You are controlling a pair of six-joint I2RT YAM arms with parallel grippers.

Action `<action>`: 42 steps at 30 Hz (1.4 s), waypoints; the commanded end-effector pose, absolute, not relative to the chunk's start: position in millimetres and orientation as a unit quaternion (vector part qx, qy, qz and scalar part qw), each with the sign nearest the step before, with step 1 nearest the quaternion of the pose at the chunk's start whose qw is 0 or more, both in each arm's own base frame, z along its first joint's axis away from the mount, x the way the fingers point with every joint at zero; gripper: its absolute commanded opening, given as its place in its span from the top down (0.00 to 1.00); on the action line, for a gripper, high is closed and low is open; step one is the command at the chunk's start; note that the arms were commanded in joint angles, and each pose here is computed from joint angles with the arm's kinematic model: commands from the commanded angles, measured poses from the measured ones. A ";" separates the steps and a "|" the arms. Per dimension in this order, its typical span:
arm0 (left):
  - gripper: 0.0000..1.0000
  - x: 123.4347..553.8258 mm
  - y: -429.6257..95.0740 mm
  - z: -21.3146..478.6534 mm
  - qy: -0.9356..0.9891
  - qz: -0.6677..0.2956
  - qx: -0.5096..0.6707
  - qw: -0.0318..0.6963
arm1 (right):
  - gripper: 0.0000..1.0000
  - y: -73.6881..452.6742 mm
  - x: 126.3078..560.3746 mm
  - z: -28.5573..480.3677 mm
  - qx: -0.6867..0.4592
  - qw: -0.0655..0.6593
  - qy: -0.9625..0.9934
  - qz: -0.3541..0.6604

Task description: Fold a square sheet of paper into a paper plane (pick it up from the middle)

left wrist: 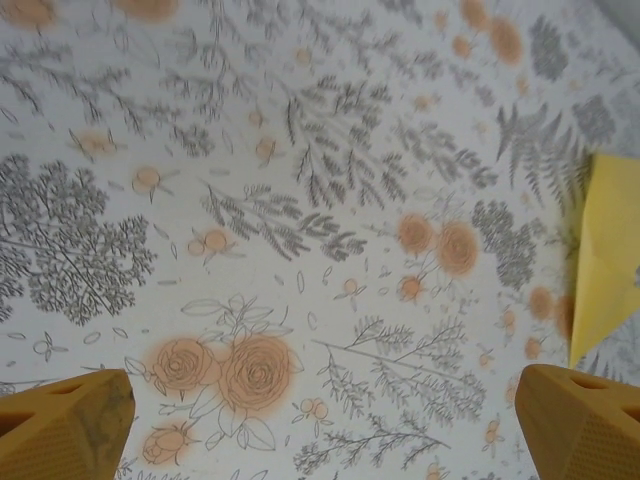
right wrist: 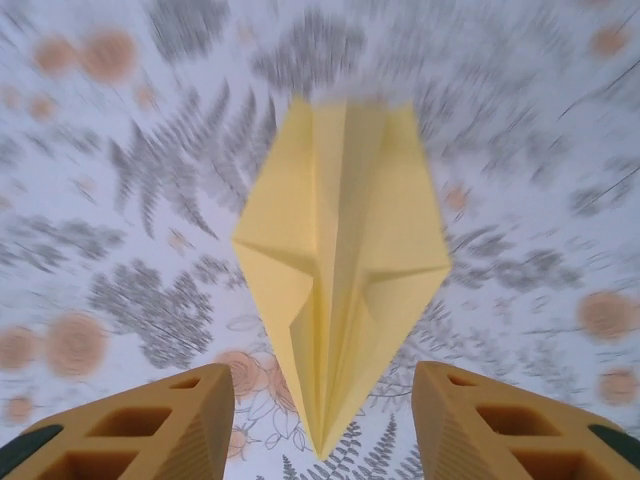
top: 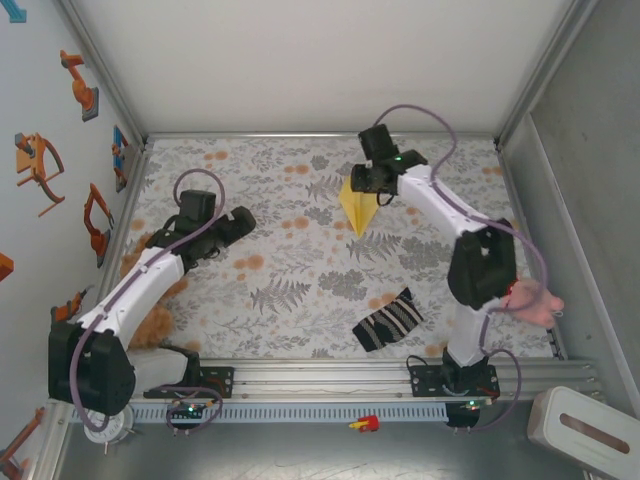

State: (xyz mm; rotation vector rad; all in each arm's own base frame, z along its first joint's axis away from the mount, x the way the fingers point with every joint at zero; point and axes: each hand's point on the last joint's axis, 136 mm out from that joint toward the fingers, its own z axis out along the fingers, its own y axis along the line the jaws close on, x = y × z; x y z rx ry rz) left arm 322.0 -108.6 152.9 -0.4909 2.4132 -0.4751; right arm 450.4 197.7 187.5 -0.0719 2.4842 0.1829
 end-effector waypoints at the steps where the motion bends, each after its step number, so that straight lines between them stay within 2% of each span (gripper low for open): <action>1: 0.02 321.3 -88.0 177.9 0.907 -0.135 -0.162 0.365 | 0.46 152.0 435.7 218.5 0.000 0.371 0.928 0.014; 9: 0.04 325.1 -53.0 196.0 0.844 -0.059 -0.116 0.521 | 0.14 56.4 394.2 215.7 0.068 0.451 0.886 -0.086; 13: 0.04 322.8 -31.3 185.7 0.820 0.004 -0.111 0.561 | 0.06 6.1 378.5 199.6 0.120 0.468 0.860 -0.167; 17: 0.04 322.8 -21.2 176.6 0.807 0.048 -0.080 0.583 | 0.05 -18.8 369.9 179.7 0.136 0.482 0.845 -0.188; 21: 0.04 327.4 -14.9 163.2 0.805 0.061 -0.052 0.588 | 0.05 -38.8 363.3 156.4 0.157 0.485 0.845 -0.163; 32: 0.03 351.5 -24.5 124.6 0.804 -0.004 0.003 0.595 | 0.05 -32.1 369.0 115.7 0.092 0.542 0.827 -0.116; 36: 0.02 362.2 -16.8 118.7 0.810 -0.001 0.002 0.587 | 0.05 -24.5 375.2 117.4 0.068 0.564 0.817 -0.096; 42: 0.02 377.4 -2.1 107.5 0.811 -0.047 -0.013 0.583 | 0.05 -27.5 385.6 107.9 0.057 0.571 0.816 -0.075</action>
